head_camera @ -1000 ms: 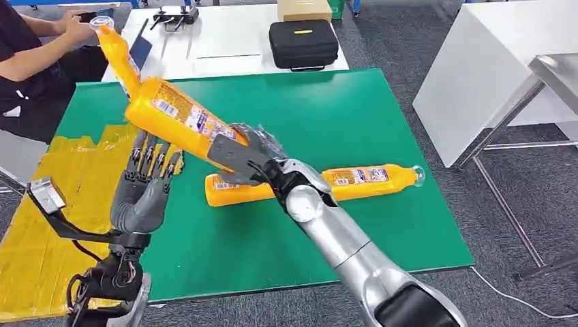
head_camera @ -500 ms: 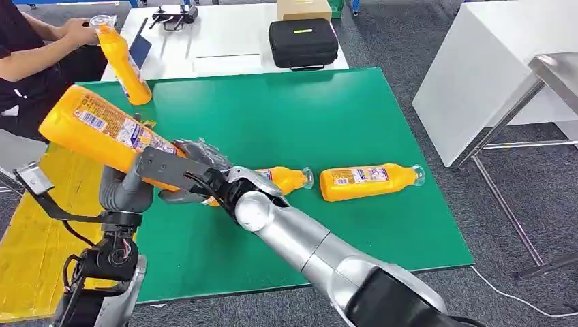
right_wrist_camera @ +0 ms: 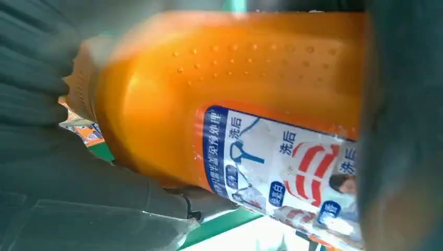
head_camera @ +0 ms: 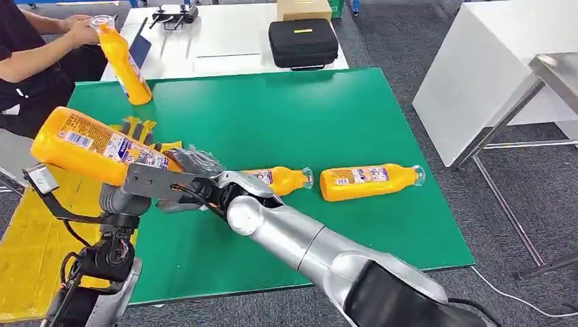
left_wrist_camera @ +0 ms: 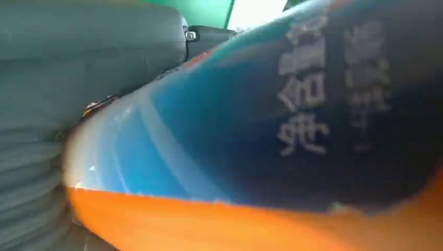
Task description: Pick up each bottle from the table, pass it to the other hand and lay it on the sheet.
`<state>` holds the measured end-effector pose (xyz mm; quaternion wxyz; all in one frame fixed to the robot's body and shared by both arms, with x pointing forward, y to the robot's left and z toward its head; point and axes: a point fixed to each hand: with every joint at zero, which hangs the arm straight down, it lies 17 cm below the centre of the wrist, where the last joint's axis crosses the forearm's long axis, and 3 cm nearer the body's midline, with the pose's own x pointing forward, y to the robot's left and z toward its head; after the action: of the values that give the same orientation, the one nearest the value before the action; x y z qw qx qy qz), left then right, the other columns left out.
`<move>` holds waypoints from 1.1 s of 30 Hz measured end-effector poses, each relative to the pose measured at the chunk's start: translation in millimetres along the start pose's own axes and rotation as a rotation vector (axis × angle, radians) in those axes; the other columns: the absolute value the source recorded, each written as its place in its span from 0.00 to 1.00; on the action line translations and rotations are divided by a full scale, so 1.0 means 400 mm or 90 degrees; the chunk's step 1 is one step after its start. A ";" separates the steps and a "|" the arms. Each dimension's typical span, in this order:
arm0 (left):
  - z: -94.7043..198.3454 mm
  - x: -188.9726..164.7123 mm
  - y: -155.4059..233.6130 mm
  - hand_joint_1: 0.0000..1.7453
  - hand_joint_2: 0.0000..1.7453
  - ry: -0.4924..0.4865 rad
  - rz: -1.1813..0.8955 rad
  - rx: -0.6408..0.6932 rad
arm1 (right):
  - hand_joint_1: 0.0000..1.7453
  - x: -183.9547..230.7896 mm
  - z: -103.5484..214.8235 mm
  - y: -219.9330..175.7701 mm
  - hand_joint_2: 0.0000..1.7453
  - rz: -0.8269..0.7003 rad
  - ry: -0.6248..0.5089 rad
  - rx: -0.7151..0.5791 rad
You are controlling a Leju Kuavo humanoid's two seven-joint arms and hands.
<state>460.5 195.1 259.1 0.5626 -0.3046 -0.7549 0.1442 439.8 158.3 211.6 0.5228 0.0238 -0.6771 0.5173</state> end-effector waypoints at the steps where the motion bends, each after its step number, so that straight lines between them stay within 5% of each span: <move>1: 0.000 -0.002 0.003 1.00 1.00 -0.001 -0.001 0.001 | 1.00 -0.005 0.000 0.004 1.00 0.003 0.002 0.003; 20: 0.058 -0.011 0.011 1.00 1.00 -0.032 -0.051 0.032 | 1.00 -0.052 0.009 0.047 1.00 0.050 0.000 0.006; 21: 0.062 -0.010 0.009 1.00 1.00 -0.035 -0.053 0.033 | 0.65 -0.058 0.011 0.048 1.00 0.054 0.000 0.005; 22: 0.065 -0.011 0.008 1.00 1.00 -0.037 -0.055 0.035 | 0.00 -0.062 0.012 0.049 0.00 0.057 0.000 0.004; 29: 0.066 0.052 -0.007 1.00 1.00 -0.104 -0.159 0.045 | 0.00 -0.114 0.044 0.024 0.00 0.055 0.019 -0.012; 33: 0.064 0.173 0.025 1.00 1.00 -0.232 -0.385 0.106 | 0.00 -0.152 0.088 -0.049 0.00 -0.001 0.020 -0.065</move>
<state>427.1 249.1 297.9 0.4593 0.0104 -0.8842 0.0842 454.6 92.8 183.3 0.5344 -0.0104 -0.6944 0.4817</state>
